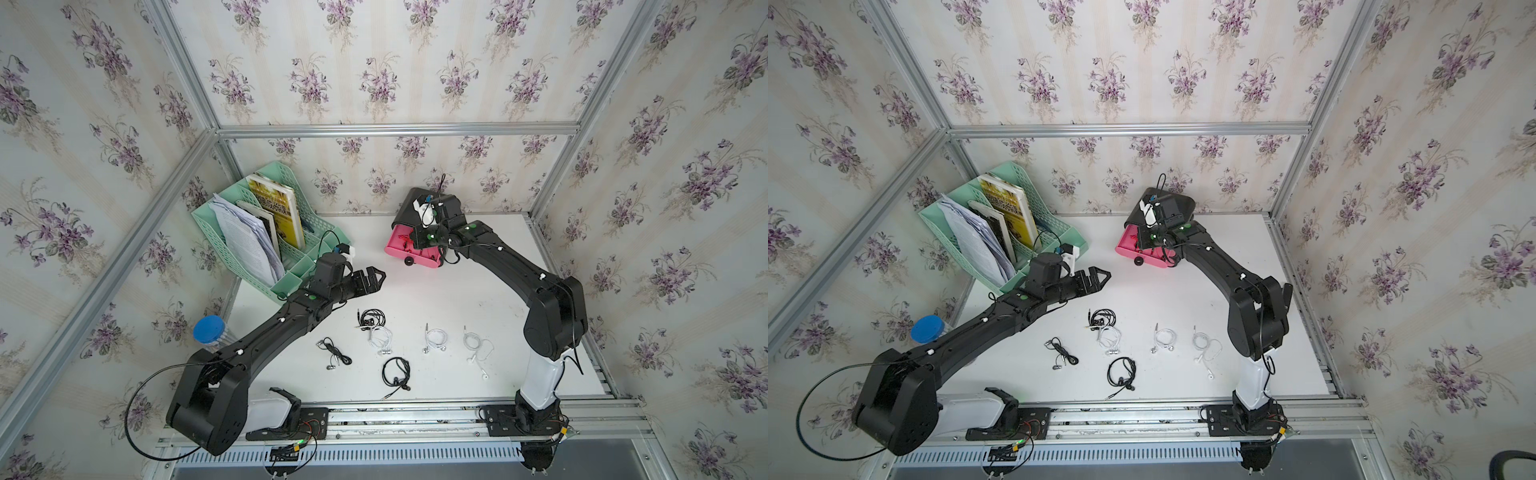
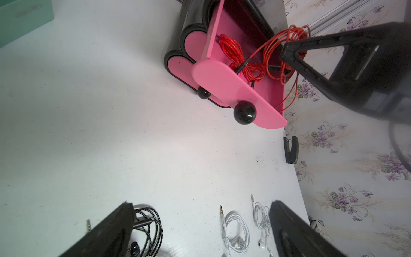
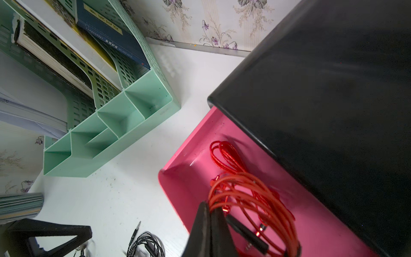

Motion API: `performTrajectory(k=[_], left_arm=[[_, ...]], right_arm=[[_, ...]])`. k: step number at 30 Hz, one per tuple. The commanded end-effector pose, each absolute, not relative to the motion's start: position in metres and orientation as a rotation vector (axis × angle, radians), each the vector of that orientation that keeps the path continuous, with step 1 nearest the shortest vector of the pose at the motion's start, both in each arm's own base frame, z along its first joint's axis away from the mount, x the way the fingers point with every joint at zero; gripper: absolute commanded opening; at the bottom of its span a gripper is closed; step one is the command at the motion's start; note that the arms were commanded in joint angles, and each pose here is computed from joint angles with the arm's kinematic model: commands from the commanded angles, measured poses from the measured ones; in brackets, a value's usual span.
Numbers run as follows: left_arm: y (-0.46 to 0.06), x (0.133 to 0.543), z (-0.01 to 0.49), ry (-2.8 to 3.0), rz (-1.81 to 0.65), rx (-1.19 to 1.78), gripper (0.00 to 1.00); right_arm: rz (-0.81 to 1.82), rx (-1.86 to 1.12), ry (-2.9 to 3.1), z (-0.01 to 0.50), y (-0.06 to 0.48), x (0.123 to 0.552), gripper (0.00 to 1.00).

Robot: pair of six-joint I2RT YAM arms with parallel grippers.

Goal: Place the wired earphones into the drawer by color
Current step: Place the wired earphones in the drawer.

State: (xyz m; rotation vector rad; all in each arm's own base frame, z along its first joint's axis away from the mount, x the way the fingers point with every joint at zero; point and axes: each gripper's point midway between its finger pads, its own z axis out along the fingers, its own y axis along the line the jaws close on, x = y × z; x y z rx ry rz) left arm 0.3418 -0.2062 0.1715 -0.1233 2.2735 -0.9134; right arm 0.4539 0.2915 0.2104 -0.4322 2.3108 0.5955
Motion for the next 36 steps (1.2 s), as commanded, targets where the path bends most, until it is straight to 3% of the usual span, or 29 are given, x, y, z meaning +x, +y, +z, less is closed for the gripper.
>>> performTrajectory(k=[1,5,9,13,25,36], left_arm=[[-0.206,0.342,0.173,2.267,-0.913,-0.121,0.99],[-0.206,0.342,0.174,2.265,-0.914,-0.121,0.99],[-0.205,0.342,0.173,2.267,-0.911,-0.125,0.99],[-0.206,0.343,0.174,2.264,-0.915,-0.123,0.99],[-0.211,0.351,0.177,2.249,-0.940,-0.131,0.99],[-0.215,0.349,0.175,2.258,-0.967,-0.128,0.99]], right_arm=[[0.616,-0.433,2.327,0.208,0.295,0.455,0.00],[0.632,-0.433,2.333,0.207,0.300,0.459,0.01],[0.640,-0.431,2.332,0.210,0.302,0.462,0.20],[0.642,-0.428,2.311,0.221,0.302,0.462,0.26],[0.552,-0.390,2.287,0.239,0.287,0.464,0.31],[0.455,-0.310,2.348,0.210,0.270,0.480,0.31]])
